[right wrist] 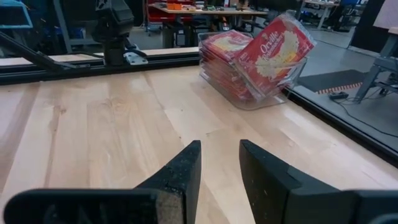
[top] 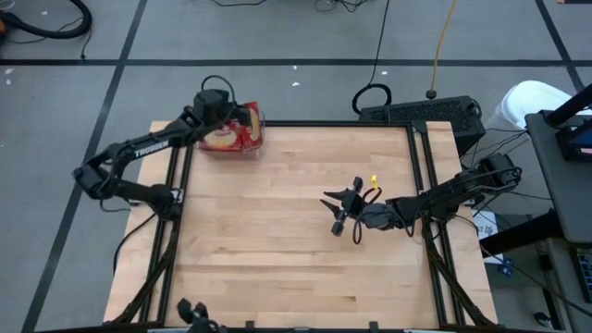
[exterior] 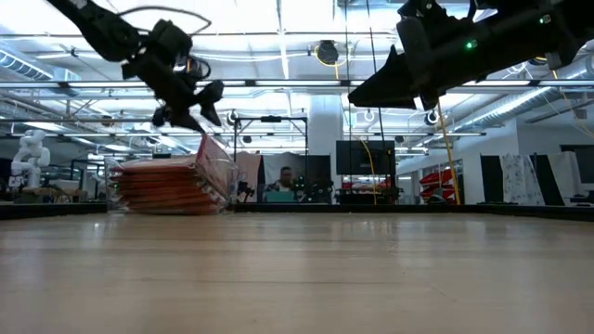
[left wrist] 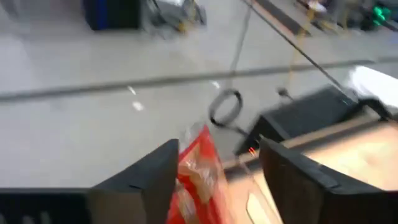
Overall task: Sort popcorn bags into baskets
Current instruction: Put the red popcorn bag into the transparent bin
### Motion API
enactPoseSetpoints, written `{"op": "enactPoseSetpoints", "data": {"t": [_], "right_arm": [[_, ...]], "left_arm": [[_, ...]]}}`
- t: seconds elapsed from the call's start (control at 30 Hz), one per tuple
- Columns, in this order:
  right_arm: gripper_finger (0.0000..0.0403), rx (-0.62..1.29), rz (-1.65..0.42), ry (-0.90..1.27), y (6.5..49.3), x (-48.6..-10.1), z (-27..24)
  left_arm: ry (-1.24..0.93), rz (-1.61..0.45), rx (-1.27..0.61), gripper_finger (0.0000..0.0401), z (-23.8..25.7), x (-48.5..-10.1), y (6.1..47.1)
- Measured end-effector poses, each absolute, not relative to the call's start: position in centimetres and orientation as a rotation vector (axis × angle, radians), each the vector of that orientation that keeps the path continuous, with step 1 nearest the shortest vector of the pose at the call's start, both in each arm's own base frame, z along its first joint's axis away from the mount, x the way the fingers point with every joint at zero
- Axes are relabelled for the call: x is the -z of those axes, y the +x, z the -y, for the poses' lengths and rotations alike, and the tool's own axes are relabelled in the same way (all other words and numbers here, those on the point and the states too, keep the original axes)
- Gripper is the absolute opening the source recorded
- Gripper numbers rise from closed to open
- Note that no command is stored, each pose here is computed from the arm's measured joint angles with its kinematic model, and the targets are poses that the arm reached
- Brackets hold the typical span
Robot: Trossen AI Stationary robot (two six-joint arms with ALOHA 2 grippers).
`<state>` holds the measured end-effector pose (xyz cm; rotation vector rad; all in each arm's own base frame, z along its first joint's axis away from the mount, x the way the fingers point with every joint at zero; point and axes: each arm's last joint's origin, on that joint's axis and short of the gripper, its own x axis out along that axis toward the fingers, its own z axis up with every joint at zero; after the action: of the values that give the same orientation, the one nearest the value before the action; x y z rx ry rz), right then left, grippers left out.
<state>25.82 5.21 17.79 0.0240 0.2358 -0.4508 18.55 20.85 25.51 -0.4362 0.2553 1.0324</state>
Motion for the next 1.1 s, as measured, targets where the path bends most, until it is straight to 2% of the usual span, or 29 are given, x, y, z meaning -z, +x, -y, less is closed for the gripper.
{"op": "enactPoseSetpoints", "data": {"t": [0.2, 0.37, 0.43, 0.5, 0.57, 0.73, 0.77, 0.87, 1.1], "right_arm": [[0.0105, 0.453, -0.252, 0.024, 25.8, -17.6, -5.2], [0.0105, 0.453, -0.256, 0.021, 25.8, -17.6, -5.2], [0.0105, 0.453, -0.263, 0.016, 25.7, -17.5, -5.2], [0.0105, 0.453, -0.268, 0.012, 25.7, -17.5, -5.2], [0.0105, 0.453, -0.273, 0.008, 25.7, -17.4, -5.2], [0.0105, 0.453, -0.274, 0.002, 25.7, -17.4, -5.2], [0.0105, 0.453, -0.274, 0.002, 25.7, -17.4, -5.2], [0.0105, 0.454, -0.274, 0.002, 25.7, -17.4, -5.2], [0.0105, 0.455, -0.274, 0.001, 25.7, -17.4, -5.2]], "left_arm": [[-0.550, -0.327, -0.890, 0.0295, -22.0, -23.3, 19.0], [-0.538, -0.338, -0.872, 0.0308, -21.9, -22.8, 19.7], [-0.514, -0.319, -0.862, 0.0290, -21.8, -23.1, 20.0], [-0.484, -0.302, -0.855, 0.0253, -21.7, -23.3, 20.2], [-0.458, -0.293, -0.849, 0.0199, -21.7, -23.5, 20.3], [-0.381, -0.295, -0.888, 0.0030, -21.8, -23.7, 20.4], [-0.374, -0.280, -0.891, 0.0019, -21.7, -24.0, 20.4], [-0.333, -0.193, -0.916, 0.0019, -20.9, -25.4, 20.7], [-0.196, -0.121, -1.124, 0.0011, -16.8, -26.8, 23.4]]}}
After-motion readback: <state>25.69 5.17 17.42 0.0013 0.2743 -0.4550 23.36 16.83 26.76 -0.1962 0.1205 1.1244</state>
